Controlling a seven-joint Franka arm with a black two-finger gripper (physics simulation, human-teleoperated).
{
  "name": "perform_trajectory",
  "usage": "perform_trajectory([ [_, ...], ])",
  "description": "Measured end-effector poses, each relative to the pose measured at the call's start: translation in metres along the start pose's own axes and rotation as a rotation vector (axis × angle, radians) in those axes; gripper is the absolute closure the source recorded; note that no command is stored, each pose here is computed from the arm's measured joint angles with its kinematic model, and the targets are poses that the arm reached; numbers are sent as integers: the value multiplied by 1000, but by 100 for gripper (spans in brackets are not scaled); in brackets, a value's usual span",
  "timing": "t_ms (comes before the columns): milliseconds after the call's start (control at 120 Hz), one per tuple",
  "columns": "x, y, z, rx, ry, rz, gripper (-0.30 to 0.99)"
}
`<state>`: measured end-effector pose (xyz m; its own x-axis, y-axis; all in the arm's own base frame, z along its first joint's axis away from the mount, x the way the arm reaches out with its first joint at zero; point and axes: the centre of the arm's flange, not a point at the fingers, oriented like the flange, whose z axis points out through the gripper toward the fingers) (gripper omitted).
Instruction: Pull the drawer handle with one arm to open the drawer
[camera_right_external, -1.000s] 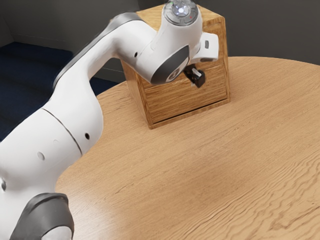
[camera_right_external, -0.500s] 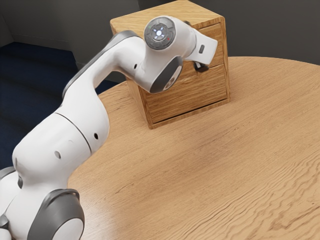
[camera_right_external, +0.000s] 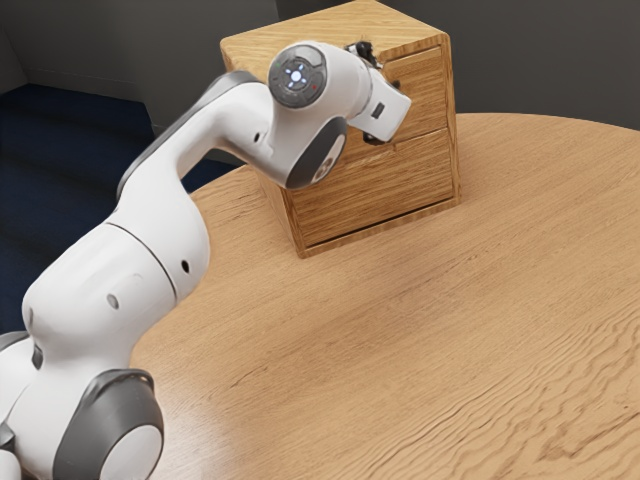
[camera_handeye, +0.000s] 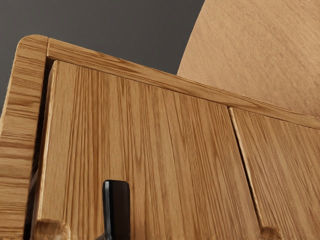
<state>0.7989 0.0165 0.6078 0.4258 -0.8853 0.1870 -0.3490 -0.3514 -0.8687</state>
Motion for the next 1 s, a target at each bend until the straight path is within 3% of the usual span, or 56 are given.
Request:
perform_trajectory([
  [475, -35, 12, 24, -111, -32, -15, -1],
  [708, -44, 5, 20, -131, -42, -17, 18],
  [917, -1, 17, 1, -193, 28, -23, 7],
  [1000, 32, 26, -19, -222, 66, -1, -6],
])
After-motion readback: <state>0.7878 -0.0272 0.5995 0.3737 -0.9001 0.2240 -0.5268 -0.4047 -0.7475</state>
